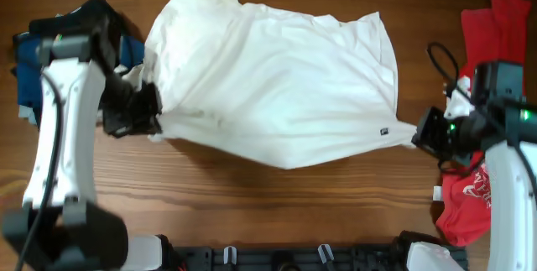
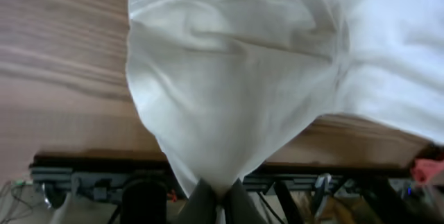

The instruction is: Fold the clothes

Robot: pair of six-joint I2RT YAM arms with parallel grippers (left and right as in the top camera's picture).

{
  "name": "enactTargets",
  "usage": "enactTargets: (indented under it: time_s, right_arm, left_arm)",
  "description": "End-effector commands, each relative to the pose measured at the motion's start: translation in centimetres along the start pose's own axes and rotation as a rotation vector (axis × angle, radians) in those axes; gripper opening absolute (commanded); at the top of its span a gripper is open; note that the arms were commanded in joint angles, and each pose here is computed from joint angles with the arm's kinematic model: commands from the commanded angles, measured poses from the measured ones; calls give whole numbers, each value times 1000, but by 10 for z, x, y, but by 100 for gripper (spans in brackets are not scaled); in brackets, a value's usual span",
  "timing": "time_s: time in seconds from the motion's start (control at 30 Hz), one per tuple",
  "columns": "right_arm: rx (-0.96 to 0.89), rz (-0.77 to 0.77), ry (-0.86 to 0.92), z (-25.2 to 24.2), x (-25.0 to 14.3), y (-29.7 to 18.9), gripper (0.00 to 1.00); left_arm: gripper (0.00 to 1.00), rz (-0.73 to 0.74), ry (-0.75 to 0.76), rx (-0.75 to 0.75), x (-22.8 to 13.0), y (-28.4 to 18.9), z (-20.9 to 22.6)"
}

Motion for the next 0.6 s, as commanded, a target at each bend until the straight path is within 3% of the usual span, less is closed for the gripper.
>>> enactTargets:
  time_s: [0.0,0.2,0.43,0.57]
  right_arm:
    - [-66,-101,134,-19,-8,-13,4]
    - [-54,-175,166,-23,-13,-28,4]
    - [-97,-94,174,-33,-30,-18,4]
    - [-79,-89,119,-29,-25,-9,4]
  left_arm:
    - [4,-115,-95,51,-23,-17,15]
    - [4,-245,-121,48,-34,-36,20]
    - [4,-245,-139,48,-37,-34,24]
    - [4,-290,-135,49,-22,-29,26]
Point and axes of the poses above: each gripper's point midway between its finger pads, its own y axis out along the fingers, its own z axis along the line the jaws close on, x = y × z, the point moved 1 cm from there along -y, back along the fingers, and after that the axes turned 9 degrees about y, right-handed, at the moved point
